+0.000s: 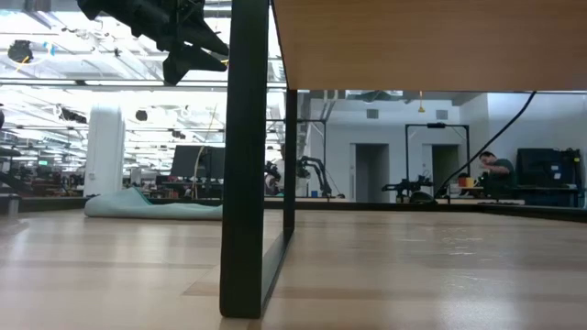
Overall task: Stack small to large cups/mugs on shelf
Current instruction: Return to Home Position
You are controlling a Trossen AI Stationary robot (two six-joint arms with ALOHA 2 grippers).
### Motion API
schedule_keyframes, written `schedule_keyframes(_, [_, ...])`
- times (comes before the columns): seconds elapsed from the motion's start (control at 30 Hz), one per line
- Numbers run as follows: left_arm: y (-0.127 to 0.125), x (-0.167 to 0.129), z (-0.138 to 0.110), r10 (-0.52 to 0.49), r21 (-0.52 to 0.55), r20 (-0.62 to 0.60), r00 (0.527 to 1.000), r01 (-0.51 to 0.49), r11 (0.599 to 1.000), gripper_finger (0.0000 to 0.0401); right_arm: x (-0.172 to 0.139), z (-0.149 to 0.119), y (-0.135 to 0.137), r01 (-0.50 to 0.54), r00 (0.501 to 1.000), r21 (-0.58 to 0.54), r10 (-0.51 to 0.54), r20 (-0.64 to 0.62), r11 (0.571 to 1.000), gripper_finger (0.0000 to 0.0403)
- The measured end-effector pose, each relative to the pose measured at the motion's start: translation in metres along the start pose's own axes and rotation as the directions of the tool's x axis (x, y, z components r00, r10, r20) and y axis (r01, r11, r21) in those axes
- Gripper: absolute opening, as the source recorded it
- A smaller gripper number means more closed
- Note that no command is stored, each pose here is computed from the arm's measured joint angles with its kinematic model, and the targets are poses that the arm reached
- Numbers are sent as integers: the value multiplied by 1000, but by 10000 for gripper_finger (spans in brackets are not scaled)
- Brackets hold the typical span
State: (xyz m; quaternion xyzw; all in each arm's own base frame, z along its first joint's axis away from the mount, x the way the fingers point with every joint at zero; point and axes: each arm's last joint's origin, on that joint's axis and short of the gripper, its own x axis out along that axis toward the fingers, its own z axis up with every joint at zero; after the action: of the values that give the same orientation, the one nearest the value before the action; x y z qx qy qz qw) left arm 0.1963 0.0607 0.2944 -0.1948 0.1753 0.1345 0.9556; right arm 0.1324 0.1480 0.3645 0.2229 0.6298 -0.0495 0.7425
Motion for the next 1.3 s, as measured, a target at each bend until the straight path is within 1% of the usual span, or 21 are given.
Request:
schedule_keyframes(0.27, [0, 0, 0, 0, 0, 0, 1000, 0, 1000, 153, 0, 5, -5, 37, 999, 26, -37, -3, 999, 138])
schedule_keyframes(0.53, [0, 0, 0, 0, 0, 0, 1000, 0, 1000, 153, 0, 9, -7, 39, 999, 22, -39, 4, 999, 128])
schedule_keyframes(0.9, [0, 0, -1, 4, 0, -13, 1000, -4, 1000, 153, 0, 11, -8, 38, 999, 48, -37, -9, 998, 127])
schedule_keyframes(1.0, [1, 0, -3, 10, -2, -29, 1000, -10, 1000, 153, 0, 9, -10, 58, 998, 78, -56, -21, 995, 127])
schedule_keyframes(1.13, [1, 0, -4, 13, -3, -41, 999, -13, 1000, 153, 0, 6, -11, 82, 996, 89, -78, -38, 993, 127])
schedule_keyframes(1.3, [1, 0, -4, 13, -3, -42, 999, -13, 1000, 153, 0, 6, -11, 76, 997, 90, -73, -38, 993, 127])
